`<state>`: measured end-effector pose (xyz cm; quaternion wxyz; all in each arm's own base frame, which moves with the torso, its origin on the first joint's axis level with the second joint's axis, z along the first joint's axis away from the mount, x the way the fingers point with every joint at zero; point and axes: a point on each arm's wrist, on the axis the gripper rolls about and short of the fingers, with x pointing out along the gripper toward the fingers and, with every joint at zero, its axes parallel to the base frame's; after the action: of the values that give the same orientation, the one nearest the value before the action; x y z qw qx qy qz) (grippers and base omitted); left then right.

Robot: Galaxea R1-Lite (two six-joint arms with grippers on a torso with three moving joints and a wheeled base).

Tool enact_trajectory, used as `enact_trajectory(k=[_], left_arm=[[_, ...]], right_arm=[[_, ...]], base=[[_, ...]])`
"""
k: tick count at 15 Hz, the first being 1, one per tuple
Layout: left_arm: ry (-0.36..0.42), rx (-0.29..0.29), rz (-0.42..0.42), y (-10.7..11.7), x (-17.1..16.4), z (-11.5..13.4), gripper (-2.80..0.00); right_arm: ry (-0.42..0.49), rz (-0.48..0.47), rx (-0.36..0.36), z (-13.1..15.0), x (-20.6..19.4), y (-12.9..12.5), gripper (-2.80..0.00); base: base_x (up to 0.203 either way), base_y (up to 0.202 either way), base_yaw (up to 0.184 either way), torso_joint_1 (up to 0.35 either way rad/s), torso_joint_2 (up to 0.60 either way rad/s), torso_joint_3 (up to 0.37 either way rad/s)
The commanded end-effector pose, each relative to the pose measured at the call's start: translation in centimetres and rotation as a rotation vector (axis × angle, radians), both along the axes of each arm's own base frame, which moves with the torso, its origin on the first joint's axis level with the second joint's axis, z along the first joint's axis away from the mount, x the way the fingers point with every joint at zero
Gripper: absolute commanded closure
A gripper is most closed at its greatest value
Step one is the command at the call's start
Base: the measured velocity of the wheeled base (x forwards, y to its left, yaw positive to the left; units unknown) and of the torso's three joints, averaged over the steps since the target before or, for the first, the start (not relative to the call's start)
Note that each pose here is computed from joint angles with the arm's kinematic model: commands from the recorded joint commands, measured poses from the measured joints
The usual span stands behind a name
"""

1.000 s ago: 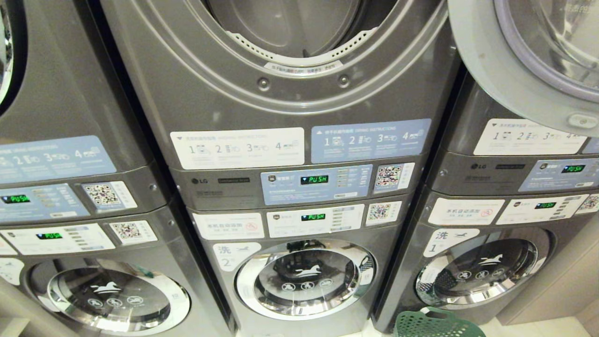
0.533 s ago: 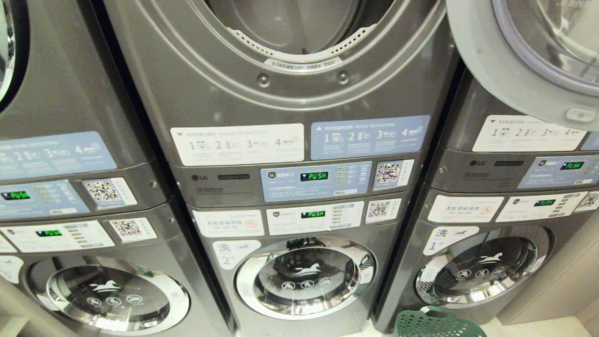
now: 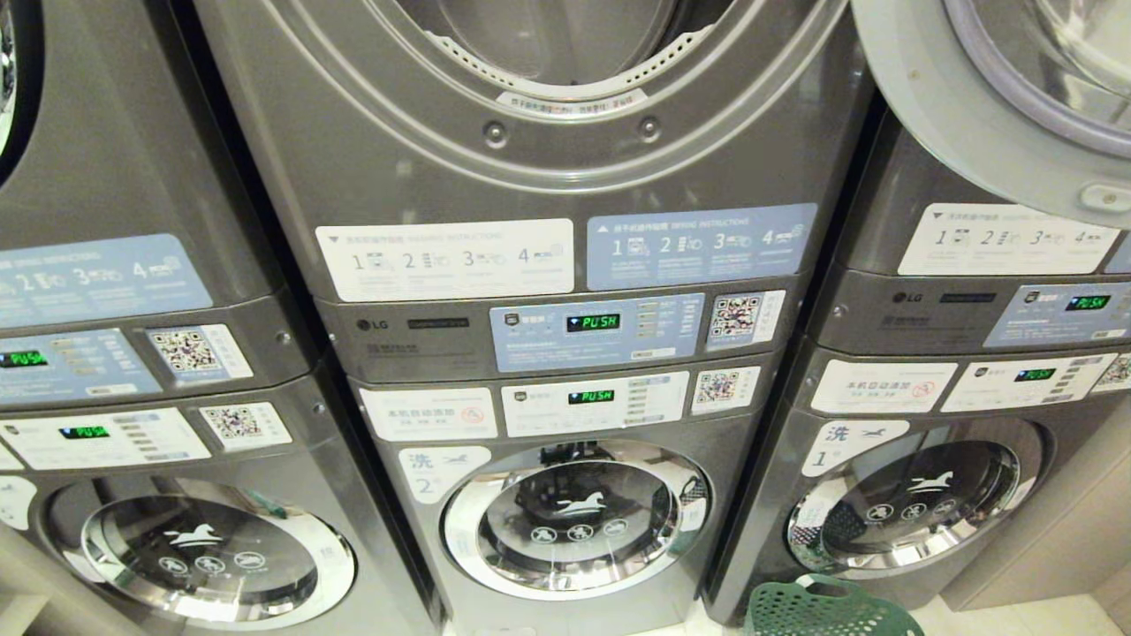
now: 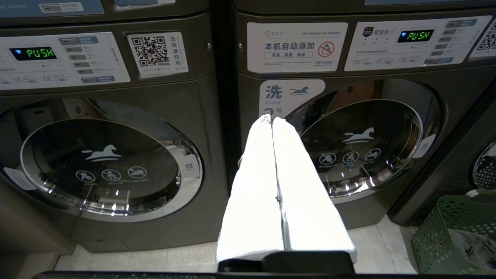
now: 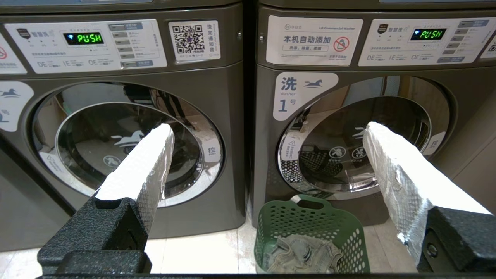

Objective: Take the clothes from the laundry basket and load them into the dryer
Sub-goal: Take the clothes out of the basket

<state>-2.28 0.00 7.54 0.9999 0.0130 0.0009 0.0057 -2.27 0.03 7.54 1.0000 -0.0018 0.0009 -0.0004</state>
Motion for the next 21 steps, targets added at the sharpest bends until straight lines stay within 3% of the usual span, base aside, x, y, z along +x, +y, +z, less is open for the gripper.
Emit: enact_trajectory(k=[1, 21], left_arm=[[0.002, 0.000, 0.001, 0.00, 0.01, -0.05, 0.00], [0.000, -0.006, -0.001, 0.00, 0.01, -0.01, 0.00]], right_arm=[[0.001, 0.001, 0.001, -0.01, 0.01, 0.00, -2.80], [0.001, 0.002, -0.001, -0.01, 0.01, 0.00, -2.80]], base=[[0.000, 0.000, 0.000, -0.116, 0.25, 0.128], [0.000, 0.000, 0.000, -0.145, 0.31, 0.165]])
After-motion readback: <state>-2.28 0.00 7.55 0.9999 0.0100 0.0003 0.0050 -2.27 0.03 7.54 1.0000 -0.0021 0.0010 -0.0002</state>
